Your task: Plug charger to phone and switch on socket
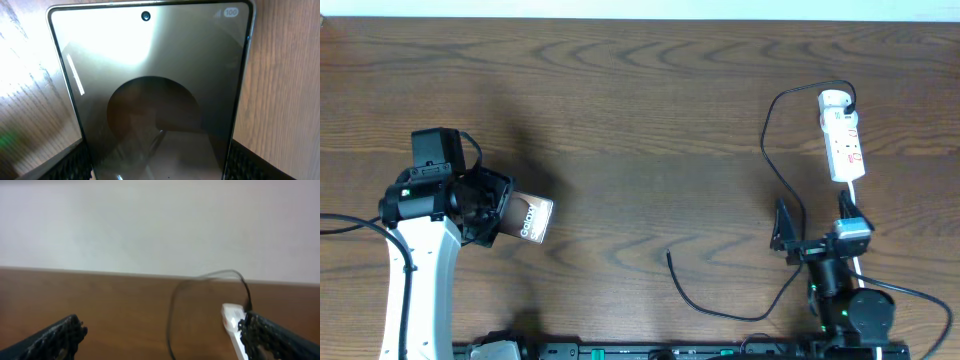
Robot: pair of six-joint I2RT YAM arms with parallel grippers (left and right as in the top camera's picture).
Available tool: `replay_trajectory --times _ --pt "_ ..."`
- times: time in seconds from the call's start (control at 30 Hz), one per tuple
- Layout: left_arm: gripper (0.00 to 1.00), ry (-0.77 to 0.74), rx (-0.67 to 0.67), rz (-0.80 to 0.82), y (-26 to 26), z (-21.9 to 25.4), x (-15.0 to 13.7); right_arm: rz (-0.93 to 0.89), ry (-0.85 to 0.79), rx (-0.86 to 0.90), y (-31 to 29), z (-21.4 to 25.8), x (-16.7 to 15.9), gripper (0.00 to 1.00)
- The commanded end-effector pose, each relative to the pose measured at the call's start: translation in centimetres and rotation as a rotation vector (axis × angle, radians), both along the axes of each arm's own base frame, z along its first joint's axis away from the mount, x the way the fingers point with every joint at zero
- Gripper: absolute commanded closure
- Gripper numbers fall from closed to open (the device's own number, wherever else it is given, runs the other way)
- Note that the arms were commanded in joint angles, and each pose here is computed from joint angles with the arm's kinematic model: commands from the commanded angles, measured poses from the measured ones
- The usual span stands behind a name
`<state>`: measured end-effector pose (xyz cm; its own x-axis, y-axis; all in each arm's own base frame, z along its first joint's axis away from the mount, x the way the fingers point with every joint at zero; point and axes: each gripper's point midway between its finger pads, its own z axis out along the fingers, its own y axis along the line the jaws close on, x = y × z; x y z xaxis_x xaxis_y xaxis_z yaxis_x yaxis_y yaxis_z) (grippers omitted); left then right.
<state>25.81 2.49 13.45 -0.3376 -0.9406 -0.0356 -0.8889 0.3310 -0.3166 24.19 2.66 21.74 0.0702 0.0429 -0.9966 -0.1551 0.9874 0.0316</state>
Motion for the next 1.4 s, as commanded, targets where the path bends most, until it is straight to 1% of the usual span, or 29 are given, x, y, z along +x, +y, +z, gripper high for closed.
replay_trajectory --times 0.0,0.1,0.2,0.27,0.3,0.33,0.37,0.4,0.43,0.47,0.57,0.67,0.73,0.83,0.97,1.03,1.1,1.2,1.37 --pt "0.93 -0.035 -0.004 0.007 0.1 1.0 0.6 0.133 -0.046 0.036 2.2 6.3 -0.7 0.01" --pt "0.93 -0.035 -0.005 0.01 0.1 1.0 0.6 0.286 0.052 0.032 4.7 9.1 0.7 0.01" --pt "0.93 -0.035 -0.005 0.01 0.0 1.0 0.6 0.558 0.223 0.087 8.8 11.3 2.8 0.01" --pt "0.93 -0.035 -0.009 0.008 0.0 1.0 0.6 0.777 0.327 0.126 11.4 12.6 3.9 0.01" --pt "0.93 -0.036 -0.013 0.007 -0.1 1.0 0.6 0.979 0.385 0.168 13.3 13.7 4.5 0.01" --pt "0.93 -0.036 -0.013 0.007 -0.1 1.0 0.6 1.101 0.403 0.191 14.1 14.3 4.8 0.01" --pt "0.93 -0.037 -0.02 0.007 -0.2 1.0 0.6 1.289 0.421 0.227 14.8 15.0 5.4 0.01" --pt "0.92 -0.037 -0.029 0.009 -0.3 1.0 0.7 1.377 0.427 0.244 15.1 15.1 6.0 0.01" --pt "0.93 -0.041 -0.041 0.006 -0.5 1.1 0.7 1.421 0.446 0.266 15.3 14.9 7.0 0.01" --pt "0.93 -0.042 -0.054 0.012 -0.7 1.1 0.8 1.42 0.517 0.321 15.7 13.9 8.9 0.01" --pt "0.93 -0.041 -0.08 0.046 -1.0 1.2 0.8 1.417 0.711 0.468 16.9 10.2 12.5 0.01" --pt "0.93 -0.037 -0.118 0.098 -1.2 1.2 0.8 1.416 0.875 0.579 18.5 6.3 14.4 0.01" --pt "0.93 -0.032 -0.15 0.139 -1.5 1.3 0.9 1.422 0.962 0.625 19.9 4.0 14.8 0.01" --pt "0.93 -0.022 -0.188 0.215 -1.7 1.3 0.9 1.455 1.044 0.642 22.3 1.4 14.3 0.01" --pt "0.93 -0.016 -0.207 0.271 -1.7 1.3 0.9 1.512 1.139 0.624 26.3 -0.6 12.1 0.01" --pt "0.93 -0.032 -0.208 0.277 -1.6 1.5 1.3 1.505 1.166 0.592 28.5 -1.4 11.1 0.01" --pt "0.93 -0.053 -0.212 0.285 -1.5 1.7 1.8 1.501 1.179 0.55 30.7 -2.0 10.0 0.01" --pt "0.93 -0.045 -0.238 0.356 -1.5 1.7 1.9 1.529 1.161 0.485 33.5 -2.1 8.3 0.01" --pt "0.93 -0.029 -0.276 0.457 -1.5 1.7 1.8 1.515 1.154 0.434 35.9 -2.7 7.1 0.01"
